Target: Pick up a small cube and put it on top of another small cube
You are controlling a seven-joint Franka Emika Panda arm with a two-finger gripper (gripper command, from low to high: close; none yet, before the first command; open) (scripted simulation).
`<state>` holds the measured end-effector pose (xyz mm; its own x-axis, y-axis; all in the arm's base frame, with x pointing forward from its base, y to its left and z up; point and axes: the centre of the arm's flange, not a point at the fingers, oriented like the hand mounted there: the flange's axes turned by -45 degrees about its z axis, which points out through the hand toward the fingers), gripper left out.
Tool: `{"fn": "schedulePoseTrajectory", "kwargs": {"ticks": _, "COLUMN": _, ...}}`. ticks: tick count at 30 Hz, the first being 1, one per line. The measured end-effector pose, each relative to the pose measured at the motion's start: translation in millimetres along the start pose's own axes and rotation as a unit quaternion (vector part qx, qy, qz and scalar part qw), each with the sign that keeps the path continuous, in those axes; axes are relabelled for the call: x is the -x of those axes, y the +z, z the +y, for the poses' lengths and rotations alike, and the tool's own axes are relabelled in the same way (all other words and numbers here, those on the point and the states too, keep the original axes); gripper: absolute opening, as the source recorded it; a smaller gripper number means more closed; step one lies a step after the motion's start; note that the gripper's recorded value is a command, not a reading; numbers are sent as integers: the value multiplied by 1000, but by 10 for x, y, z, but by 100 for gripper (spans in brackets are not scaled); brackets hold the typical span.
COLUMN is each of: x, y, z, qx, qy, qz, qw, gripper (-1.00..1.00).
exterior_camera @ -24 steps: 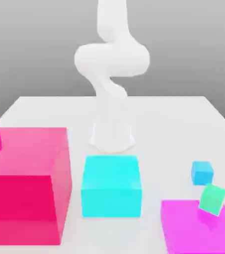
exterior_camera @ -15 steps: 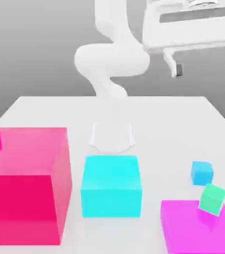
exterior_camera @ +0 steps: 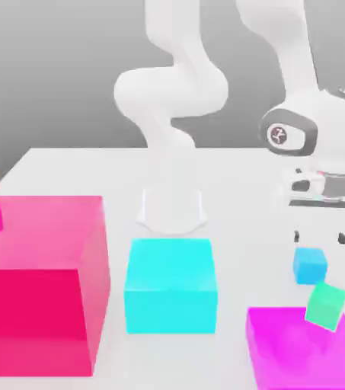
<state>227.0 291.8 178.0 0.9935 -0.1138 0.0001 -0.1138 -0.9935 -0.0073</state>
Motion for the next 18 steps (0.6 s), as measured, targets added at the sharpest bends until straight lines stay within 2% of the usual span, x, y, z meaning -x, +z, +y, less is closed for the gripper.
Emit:
{"fn": "schedulePoseTrajectory", "kwargs": {"ticks": 5, "x": 16, "y": 379, "z": 21, "qx": 2, "qy": 0, "qz": -1, "qw": 1000, "gripper": 0}}
{"fn": "schedulePoseTrajectory", "kwargs": {"ticks": 6, "x": 19, "y": 431, "z": 31, "qx": 2, "qy": -1, "qz": -1, "qw": 1000, "gripper": -100}}
{"fn": "schedulePoseTrajectory", "kwargs": {"ticks": 13, "x": 19, "y": 429, "z": 29, "qx": 1, "qy": -1, "qz": 0, "qw": 1000, "gripper": -100}}
{"fn": "schedulePoseTrajectory", "kwargs": {"ticks": 18, "x": 8, "y": 96, "z": -3, "qx": -1, "qy": 1, "qz": -1, "qw": 1000, "gripper": -100}}
